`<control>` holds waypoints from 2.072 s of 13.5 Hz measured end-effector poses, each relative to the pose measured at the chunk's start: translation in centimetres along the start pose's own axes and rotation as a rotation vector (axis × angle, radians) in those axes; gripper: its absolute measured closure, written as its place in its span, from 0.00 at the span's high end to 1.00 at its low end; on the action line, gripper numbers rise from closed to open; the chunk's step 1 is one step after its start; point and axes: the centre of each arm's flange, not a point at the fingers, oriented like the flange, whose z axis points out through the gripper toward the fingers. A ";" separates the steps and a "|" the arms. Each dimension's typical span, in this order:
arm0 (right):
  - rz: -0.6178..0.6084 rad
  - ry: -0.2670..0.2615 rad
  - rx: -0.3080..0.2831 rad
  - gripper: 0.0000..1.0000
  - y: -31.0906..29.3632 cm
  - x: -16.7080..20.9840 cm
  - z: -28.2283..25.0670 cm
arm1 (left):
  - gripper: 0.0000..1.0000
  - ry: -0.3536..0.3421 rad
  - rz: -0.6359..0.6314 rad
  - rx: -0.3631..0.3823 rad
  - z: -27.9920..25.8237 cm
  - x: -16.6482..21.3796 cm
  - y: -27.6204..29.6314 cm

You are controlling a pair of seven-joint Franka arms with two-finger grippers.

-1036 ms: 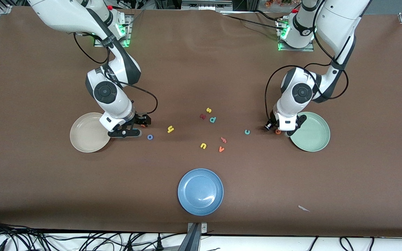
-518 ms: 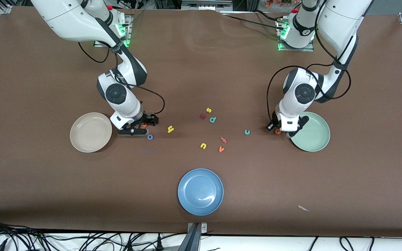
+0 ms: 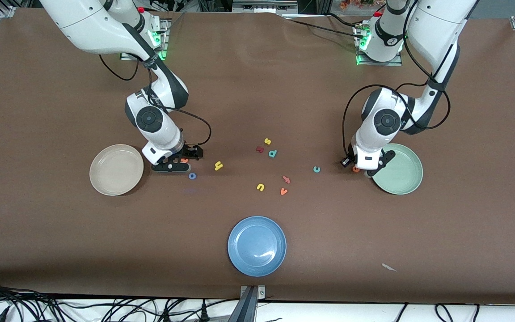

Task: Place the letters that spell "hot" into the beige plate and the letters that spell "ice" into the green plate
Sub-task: 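Grasp the maroon letter with the left gripper while the right gripper grasps the orange letter, then drop the maroon letter in green while the right gripper drops orange in beige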

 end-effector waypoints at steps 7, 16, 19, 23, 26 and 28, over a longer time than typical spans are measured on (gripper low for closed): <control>-0.006 0.004 -0.002 0.74 0.1 0.0 0.2 | 0.10 -0.112 0.189 0.189 -10.1 5.0 0.3; -0.003 0.008 -0.006 0.43 0.5 0.1 0.3 | 0.10 -0.227 0.521 0.126 -6.5 16.2 -9.8; -0.004 0.009 -0.007 0.34 0.5 0.2 0.2 | 0.17 -0.242 0.535 0.122 -3.8 16.0 -9.4; -0.005 0.014 -0.007 0.34 0.5 0.3 0.0 | 0.57 -0.225 0.541 0.113 -4.1 16.0 -8.9; -0.023 0.017 -0.033 0.34 1.0 0.7 -2.2 | 0.88 -0.205 0.534 0.102 -5.3 15.5 -7.7; -0.042 0.009 -0.071 0.34 2.5 1.2 -5.1 | 1.00 -0.193 0.472 0.095 -6.1 13.5 -5.5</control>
